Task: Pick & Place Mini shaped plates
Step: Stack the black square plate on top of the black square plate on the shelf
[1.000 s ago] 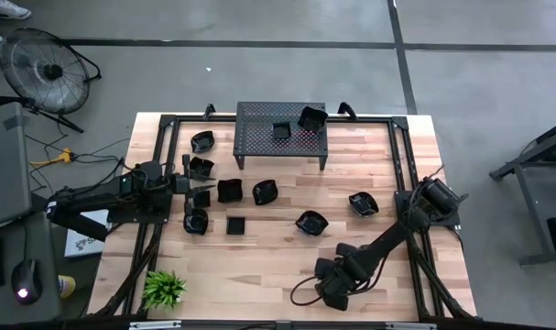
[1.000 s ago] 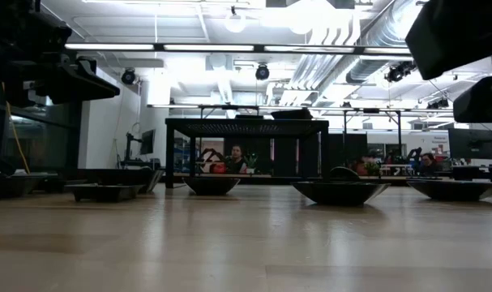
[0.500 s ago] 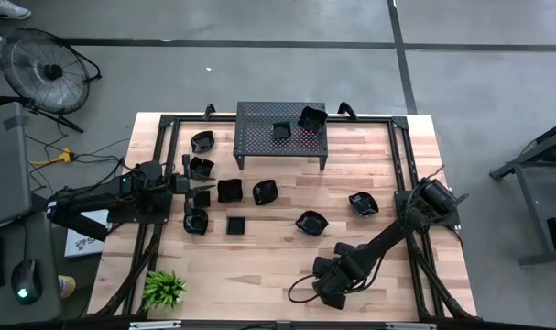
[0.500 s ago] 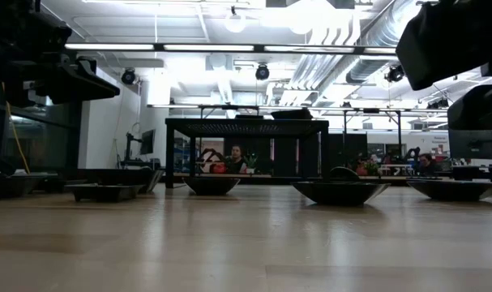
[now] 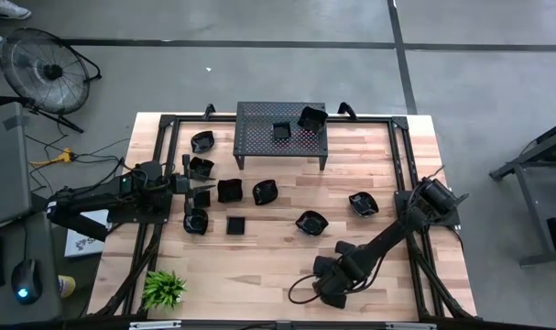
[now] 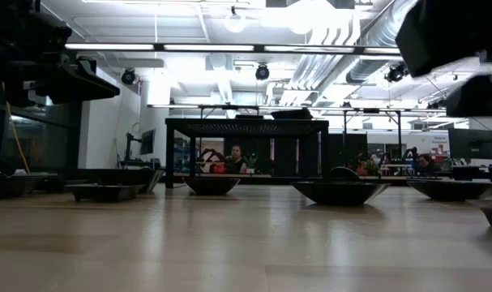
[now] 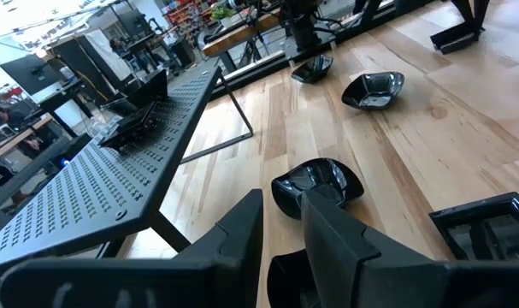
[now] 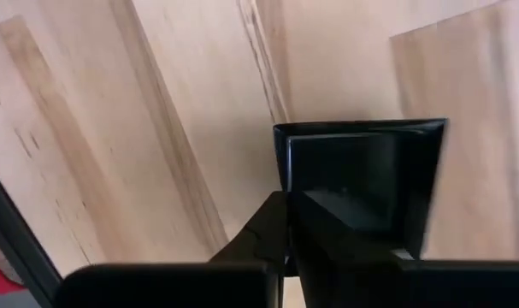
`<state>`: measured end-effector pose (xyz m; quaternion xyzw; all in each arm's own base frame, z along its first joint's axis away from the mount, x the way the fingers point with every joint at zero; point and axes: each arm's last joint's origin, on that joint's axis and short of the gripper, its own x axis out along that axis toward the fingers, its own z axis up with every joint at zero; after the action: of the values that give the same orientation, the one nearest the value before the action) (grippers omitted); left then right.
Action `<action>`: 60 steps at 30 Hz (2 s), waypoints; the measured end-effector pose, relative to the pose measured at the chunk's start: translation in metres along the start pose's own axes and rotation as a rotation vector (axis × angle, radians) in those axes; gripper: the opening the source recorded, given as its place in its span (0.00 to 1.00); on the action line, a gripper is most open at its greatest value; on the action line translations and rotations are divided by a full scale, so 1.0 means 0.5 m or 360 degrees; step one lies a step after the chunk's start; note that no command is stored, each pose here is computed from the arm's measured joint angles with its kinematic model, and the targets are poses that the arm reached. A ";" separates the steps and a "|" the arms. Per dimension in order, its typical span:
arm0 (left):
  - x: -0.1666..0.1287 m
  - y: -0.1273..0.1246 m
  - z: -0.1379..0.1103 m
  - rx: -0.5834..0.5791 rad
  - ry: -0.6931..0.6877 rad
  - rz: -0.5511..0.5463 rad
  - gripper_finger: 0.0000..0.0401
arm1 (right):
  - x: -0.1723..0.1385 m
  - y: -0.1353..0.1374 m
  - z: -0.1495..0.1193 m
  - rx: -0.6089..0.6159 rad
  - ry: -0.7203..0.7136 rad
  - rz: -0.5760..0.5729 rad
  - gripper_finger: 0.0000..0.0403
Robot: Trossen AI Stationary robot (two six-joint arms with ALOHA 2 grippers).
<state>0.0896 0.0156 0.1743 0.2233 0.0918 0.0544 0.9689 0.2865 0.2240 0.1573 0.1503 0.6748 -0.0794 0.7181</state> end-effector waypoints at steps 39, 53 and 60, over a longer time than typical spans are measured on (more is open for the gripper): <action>0.000 0.000 0.000 0.0000 0.0000 0.0000 0.20 | -0.292 -0.171 0.276 -0.0928 -0.0507 -0.1104 0.00; 0.000 0.000 0.000 0.0000 0.0001 -0.0001 0.20 | -0.316 -0.320 0.380 -0.1028 -0.0469 -0.1318 0.00; 0.000 0.000 0.000 0.0000 0.0001 0.0000 0.20 | -0.329 -0.390 0.415 -0.1025 -0.0467 -0.1375 0.00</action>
<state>0.0896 0.0156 0.1743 0.2232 0.0920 0.0544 0.9689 0.4082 -0.0414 0.3084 -0.3797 0.5581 -0.1765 0.7164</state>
